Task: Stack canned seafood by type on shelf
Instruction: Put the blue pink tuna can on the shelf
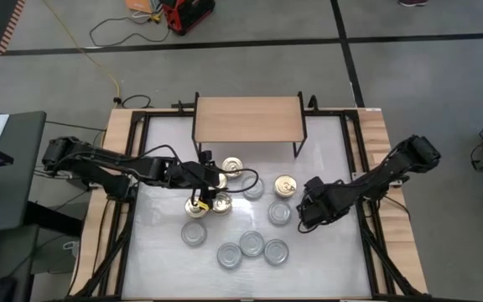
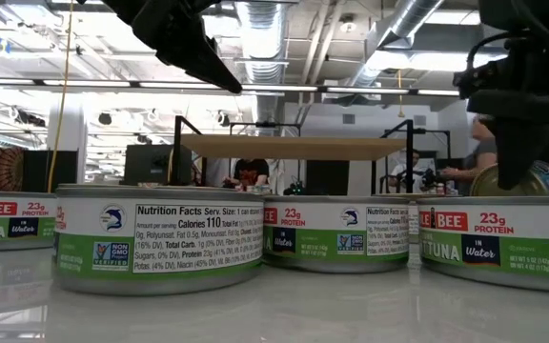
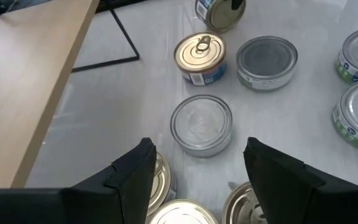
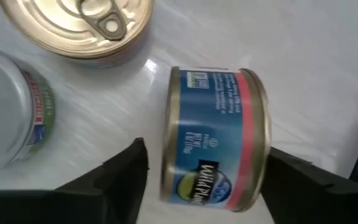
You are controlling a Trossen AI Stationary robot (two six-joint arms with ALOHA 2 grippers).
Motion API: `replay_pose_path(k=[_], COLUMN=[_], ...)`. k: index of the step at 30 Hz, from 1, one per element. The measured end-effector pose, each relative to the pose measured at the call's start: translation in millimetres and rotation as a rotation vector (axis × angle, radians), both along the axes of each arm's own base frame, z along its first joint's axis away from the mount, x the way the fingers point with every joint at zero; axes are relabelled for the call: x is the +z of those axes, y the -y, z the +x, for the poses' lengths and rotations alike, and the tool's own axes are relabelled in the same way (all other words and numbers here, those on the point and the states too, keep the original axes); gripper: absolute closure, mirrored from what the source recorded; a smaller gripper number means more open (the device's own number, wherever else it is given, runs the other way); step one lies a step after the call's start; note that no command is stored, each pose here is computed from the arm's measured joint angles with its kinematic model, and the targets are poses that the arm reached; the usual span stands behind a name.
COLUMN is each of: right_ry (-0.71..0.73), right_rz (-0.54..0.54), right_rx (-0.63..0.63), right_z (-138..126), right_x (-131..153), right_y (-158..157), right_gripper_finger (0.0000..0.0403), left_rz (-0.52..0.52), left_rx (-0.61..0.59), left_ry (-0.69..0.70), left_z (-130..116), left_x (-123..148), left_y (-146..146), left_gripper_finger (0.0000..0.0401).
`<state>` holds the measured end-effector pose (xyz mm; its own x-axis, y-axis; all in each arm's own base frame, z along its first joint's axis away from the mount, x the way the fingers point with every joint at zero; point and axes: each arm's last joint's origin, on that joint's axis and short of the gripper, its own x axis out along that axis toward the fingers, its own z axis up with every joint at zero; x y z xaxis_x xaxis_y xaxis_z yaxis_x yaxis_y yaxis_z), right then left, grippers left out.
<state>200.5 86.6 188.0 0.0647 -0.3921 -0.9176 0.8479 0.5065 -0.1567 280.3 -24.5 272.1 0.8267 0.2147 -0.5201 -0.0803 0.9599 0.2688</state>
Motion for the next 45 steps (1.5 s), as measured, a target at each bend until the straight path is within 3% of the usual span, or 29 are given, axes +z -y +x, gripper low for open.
replay_pose_path(k=[4, 10, 13, 17, 24, 31, 39, 45], right_ry=[-0.015, -0.045, -0.075, -0.058, -0.094, -0.25, -0.422, -0.442], right_rz=[0.004, 0.0, -0.044, -0.226, -0.588, -0.898, -0.948, -0.89], right_rx=[0.028, 0.086, 0.135, 0.268, 0.592, 0.675, 0.677, 0.719], right_z=[0, -1, -3, -2, 14, 41, 75, 85], right_x=[0, 1, 14, 45, 79, 93, 98, 97], right_y=[0, 0, 0, -2, 0, 28, 80, 107], right_gripper_finger=[0.0184, 0.0185, 0.0185, 0.0185, 0.0185, 0.018, 0.018, 0.0177], left_rz=[-0.004, -0.01, -0.06, -0.119, -0.245, -0.29, -0.26, -0.291], left_rx=[0.002, -0.001, -0.066, -0.165, -0.191, -0.147, -0.028, -0.01], left_ry=[0.001, 0.015, 0.126, 0.284, 0.412, 0.435, 0.417, 0.401], left_z=[0, -2, -4, -10, -23, -32, -44, -58], left_x=[0, 3, 9, -1, -34, -44, -39, -32], left_y=[0, 0, 2, 2, -3, 0, 6, 13], left_gripper_finger=[0.0167, 0.0167, 0.0168, 0.0168, 0.0168, 0.0168, 0.0168, 0.0168])
